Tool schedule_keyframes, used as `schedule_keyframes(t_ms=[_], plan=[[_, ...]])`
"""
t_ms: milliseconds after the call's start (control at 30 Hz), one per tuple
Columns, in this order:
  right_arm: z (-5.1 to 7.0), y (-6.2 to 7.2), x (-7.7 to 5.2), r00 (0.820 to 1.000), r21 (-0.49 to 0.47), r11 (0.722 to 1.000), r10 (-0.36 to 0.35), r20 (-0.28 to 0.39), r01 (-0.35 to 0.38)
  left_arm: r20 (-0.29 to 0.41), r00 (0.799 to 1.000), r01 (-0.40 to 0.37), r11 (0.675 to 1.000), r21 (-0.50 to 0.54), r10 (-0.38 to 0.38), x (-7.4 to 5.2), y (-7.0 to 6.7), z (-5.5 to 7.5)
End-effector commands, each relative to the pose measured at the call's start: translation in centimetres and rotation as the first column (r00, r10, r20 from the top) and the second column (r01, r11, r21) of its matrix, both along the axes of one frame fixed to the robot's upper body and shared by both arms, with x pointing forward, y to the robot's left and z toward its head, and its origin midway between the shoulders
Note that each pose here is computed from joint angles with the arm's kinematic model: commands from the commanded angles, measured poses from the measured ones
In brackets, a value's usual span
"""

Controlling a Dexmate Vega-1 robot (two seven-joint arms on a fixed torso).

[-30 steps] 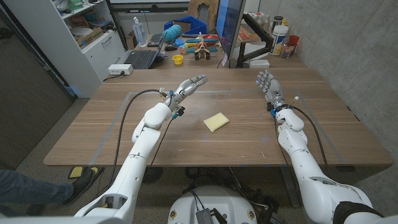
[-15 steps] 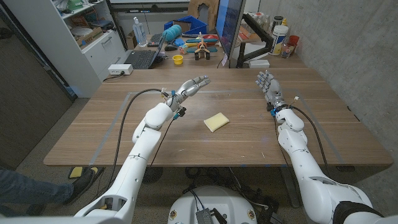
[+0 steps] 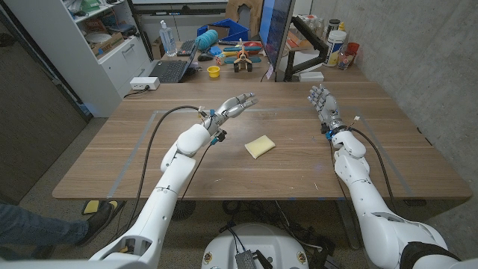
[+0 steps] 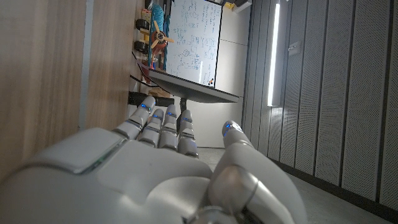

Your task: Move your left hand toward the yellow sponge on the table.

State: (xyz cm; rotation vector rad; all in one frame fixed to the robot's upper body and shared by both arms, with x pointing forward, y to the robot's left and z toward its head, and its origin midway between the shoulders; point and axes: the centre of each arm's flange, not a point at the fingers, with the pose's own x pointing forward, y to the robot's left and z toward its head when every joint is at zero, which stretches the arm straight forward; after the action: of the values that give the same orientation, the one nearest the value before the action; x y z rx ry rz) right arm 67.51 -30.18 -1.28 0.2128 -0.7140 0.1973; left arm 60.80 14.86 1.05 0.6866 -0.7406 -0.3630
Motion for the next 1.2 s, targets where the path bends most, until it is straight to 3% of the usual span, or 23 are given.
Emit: schedule_keyframes(t_ms=[33,1200], plan=[[-0.2,-0.2,-0.1,1.0,0.007,1.0,0.0,0.002,0.0,0.013,1.0,-0.009,0.998,0.056,0.009,-0.4,-0.9,-0.3],[0.3,0.3,0.0,1.0,-0.01,1.0,0.008,0.006,-0.008,0.065,0.997,-0.047,0.982,0.182,0.035,-1.4,-2.9,-1.6]])
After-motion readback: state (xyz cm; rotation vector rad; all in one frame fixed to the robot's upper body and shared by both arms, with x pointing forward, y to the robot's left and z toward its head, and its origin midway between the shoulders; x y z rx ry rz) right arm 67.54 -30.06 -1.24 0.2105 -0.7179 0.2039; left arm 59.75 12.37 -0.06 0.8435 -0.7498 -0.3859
